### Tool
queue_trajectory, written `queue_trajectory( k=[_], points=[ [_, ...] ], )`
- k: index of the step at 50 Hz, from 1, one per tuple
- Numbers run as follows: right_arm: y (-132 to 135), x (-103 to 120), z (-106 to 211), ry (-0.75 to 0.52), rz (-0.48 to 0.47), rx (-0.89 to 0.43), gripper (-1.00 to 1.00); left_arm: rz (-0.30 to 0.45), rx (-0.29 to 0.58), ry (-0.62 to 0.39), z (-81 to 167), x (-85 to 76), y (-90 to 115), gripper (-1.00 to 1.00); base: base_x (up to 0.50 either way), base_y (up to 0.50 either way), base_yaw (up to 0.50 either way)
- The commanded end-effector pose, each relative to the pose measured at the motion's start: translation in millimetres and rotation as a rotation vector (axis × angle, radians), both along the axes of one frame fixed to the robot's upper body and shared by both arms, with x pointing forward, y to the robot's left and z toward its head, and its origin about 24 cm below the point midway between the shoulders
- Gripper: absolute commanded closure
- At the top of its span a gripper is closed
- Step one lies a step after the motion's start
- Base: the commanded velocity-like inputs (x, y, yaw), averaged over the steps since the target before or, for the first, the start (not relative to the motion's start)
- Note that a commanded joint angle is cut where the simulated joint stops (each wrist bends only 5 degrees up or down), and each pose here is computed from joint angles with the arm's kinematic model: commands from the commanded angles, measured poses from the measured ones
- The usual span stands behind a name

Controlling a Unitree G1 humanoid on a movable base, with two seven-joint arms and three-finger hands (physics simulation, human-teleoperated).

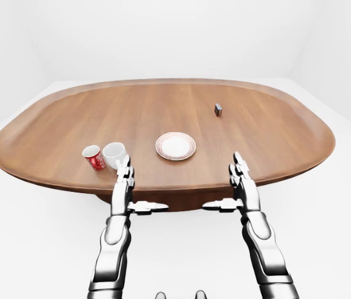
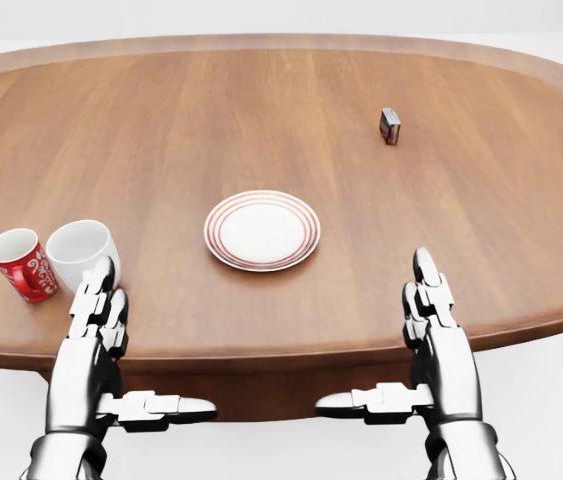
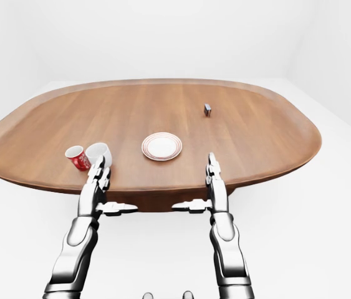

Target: Put the white mug on the plate.

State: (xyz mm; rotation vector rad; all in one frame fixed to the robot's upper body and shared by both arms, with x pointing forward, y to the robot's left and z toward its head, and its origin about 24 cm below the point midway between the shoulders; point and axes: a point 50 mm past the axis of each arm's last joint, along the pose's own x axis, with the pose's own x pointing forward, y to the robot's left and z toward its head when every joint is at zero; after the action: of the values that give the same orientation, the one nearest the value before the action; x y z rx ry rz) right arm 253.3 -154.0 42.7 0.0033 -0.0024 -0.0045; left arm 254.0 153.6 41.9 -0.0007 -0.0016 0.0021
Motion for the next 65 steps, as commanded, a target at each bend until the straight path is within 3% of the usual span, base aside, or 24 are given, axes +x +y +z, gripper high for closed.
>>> queue_trajectory(
  k=[1, 10, 12, 14, 16, 17, 23, 26, 29, 30, 32, 34, 38, 48, 65],
  points=[
    [-8.6, -1.2, 4.1, -0.008, -0.009, 0.005, -1.0, 0.008, -0.004, -0.003, 1.2, 0.7, 8.8, -1.0, 0.0, 0.0, 0.0],
    [-9.7, -2.3, 13.8, -0.015, -0.007, -0.002, -1.0, 0.033, -0.01, -0.015, 7.9, 2.4, 17.4, -1.0, 0.0, 0.0, 0.0],
    [-16.5, -6.0, 39.2, -0.12, -0.024, -0.004, -1.0, 0.078, -0.035, -0.04, 21.7, 3.2, 30.6, -1.0, 0.0, 0.0, 0.0],
    [-25.9, -14.5, 74.7, -0.273, -0.061, -0.02, -1.0, 0.129, -0.031, -0.15, 48.0, 0.1, 44.7, -1.0, 0.0, 0.0, 0.0],
    [-30.6, -18.7, 87.1, -0.328, -0.08, -0.019, -1.0, 0.16, -0.021, -0.199, 59.6, -2.6, 51.4, -1.0, 0.0, 0.0, 0.0],
    [-40.9, -28.2, 109.8, -0.432, -0.116, -0.018, -1.0, 0.215, -0.038, -0.279, 77.8, -7.3, 64.5, -1.0, 0.0, 0.0, 0.0],
    [-60.9, -56.9, 157.6, -0.661, -0.192, -0.082, -1.0, 0.31, -0.059, -0.392, 103.6, -16.4, 89.7, -1.0, 0.0, 0.0, 0.0],
    [-67.9, -66.5, 155.4, -0.654, -0.211, -0.088, -1.0, 0.383, -0.028, -0.406, 107.4, -25.6, 105.7, -1.0, 0.0, 0.0, 0.0],
    [-75.7, -70.6, 150.6, -0.633, -0.232, -0.076, -1.0, 0.434, -0.062, -0.455, 116.0, -37.5, 118.1, -1.0, 0.0, 0.0, 0.0],
    [-79.3, -73.9, 151.3, -0.639, -0.241, -0.069, -1.0, 0.504, -0.089, -0.506, 124.1, -47.7, 121.9, -1.0, 0.0, 0.0, 0.0],
    [-80.1, -76.7, 150.6, -0.636, -0.245, -0.07, -1.0, 0.544, 0.025, -0.502, 126.9, -52.1, 117.6, -1.0, 0.0, 0.0, 0.0],
    [-78.5, -78.3, 152.0, -0.644, -0.244, -0.073, -1.0, 0.516, -0.044, -0.528, 129.7, -53.2, 117.6, -1.0, 0.0, 0.0, 0.0],
    [-76.9, -82.4, 157.1, -0.668, -0.244, -0.092, -1.0, 0.518, -0.081, -0.534, 130.1, -53.6, 122.7, -1.0, 0.0, 0.0, 0.0],
    [-79.0, -73.1, 146.5, -0.599, -0.267, -0.146, -1.0, 0.503, -0.085, -0.528, 129.2, -51.7, 120.5, -1.0, 0.0, 0.07, 0.0],
    [-77.6, -74.2, 147.7, -0.601, -0.265, -0.167, -1.0, 0.497, -0.101, -0.529, 128.8, -52.4, 121.2, -1.0, 0.0, 0.33, 0.0]
  ],
)
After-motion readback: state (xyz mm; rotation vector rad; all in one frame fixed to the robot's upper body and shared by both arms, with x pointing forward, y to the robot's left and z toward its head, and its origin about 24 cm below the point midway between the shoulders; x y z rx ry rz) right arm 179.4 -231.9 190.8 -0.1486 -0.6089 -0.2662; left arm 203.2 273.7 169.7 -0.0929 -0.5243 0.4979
